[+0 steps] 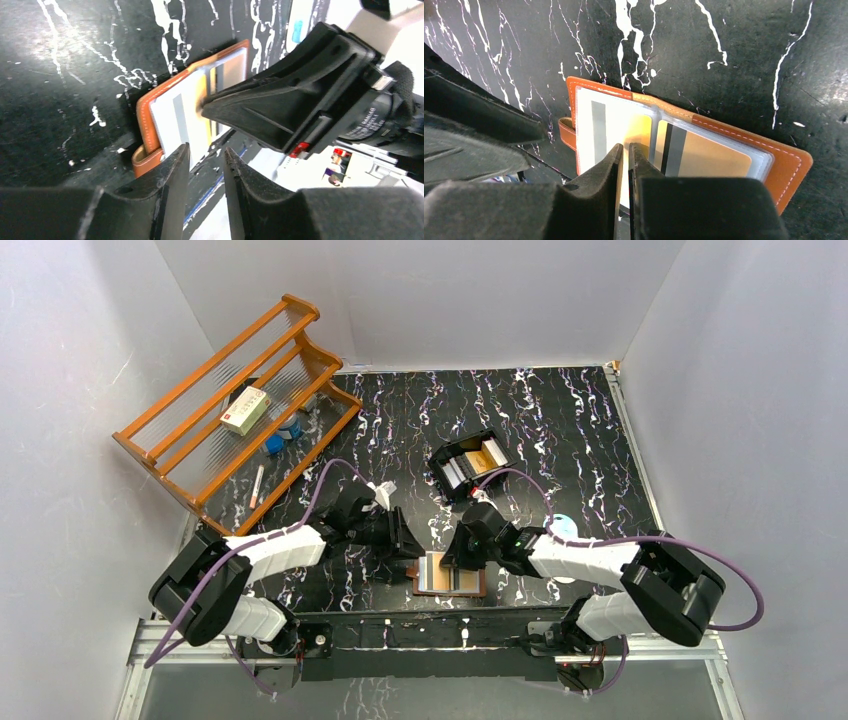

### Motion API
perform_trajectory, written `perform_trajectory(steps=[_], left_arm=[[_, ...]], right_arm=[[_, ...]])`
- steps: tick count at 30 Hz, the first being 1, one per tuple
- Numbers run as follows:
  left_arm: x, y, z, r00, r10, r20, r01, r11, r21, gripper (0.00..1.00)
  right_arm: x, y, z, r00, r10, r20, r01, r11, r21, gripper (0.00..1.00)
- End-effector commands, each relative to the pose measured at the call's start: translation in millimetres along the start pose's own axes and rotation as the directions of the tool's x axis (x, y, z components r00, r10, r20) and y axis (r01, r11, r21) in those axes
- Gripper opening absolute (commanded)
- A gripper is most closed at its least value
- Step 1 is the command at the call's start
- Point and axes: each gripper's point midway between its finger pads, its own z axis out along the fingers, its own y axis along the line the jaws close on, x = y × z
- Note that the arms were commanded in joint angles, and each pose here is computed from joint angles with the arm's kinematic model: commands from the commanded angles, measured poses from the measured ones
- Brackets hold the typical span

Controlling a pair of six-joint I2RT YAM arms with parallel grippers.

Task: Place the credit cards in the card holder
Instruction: Insert the credit card into the card holder, then turn over the card slot in the card holder.

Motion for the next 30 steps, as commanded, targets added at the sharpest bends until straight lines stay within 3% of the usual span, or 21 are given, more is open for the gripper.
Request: perform_trajectory(steps=[1, 5, 10, 18, 23, 26, 30], left_arm=[[-2.4, -21.0, -3.4, 1.000, 0.015, 0.005, -0.015, 0.994, 0.106, 0.34], [-3.2, -3.6, -0.7, 1.000, 0.019, 0.011, -0.020, 1.000, 0.021, 0.44], [-3.7, 15.6, 5.3, 1.000, 0.000, 0.010, 0.001, 0.998, -0.060, 0.45], [2.3, 29.0, 13.2, 0.999, -0.031, -0.009, 0.031, 0.996, -0.080, 0.45], [6.5, 16.1, 15.5, 0.998, -0.056, -0.022, 0.057, 0.998, 0.017, 0.42], [8.4, 1.9, 17.7, 0.996, -0.079, -0.037, 0.083, 0.990, 0.117, 0.38], [11.3, -2.8, 20.8, 0.995, -0.080, -0.058, 0.088, 0.985, 0.151, 0.30]], right_arm=[[-7.1, 3.1, -3.7, 0.999, -0.020, 0.035, 0.020, 1.000, 0.000, 0.17], [-17.8, 4.7, -19.1, 0.996, -0.039, 0.081, 0.037, 0.999, 0.022, 0.19], [-18.2, -10.4, -29.1, 0.994, -0.052, 0.097, 0.044, 0.995, 0.085, 0.20], [-7.4, -33.6, -25.6, 0.995, -0.045, 0.085, 0.033, 0.991, 0.132, 0.20], [-0.9, -41.4, -19.3, 0.997, -0.032, 0.070, 0.022, 0.990, 0.139, 0.20], [2.0, -42.5, -16.5, 0.998, -0.026, 0.060, 0.018, 0.991, 0.136, 0.19], [3.8, -43.5, -15.4, 0.998, -0.023, 0.055, 0.016, 0.991, 0.134, 0.20]])
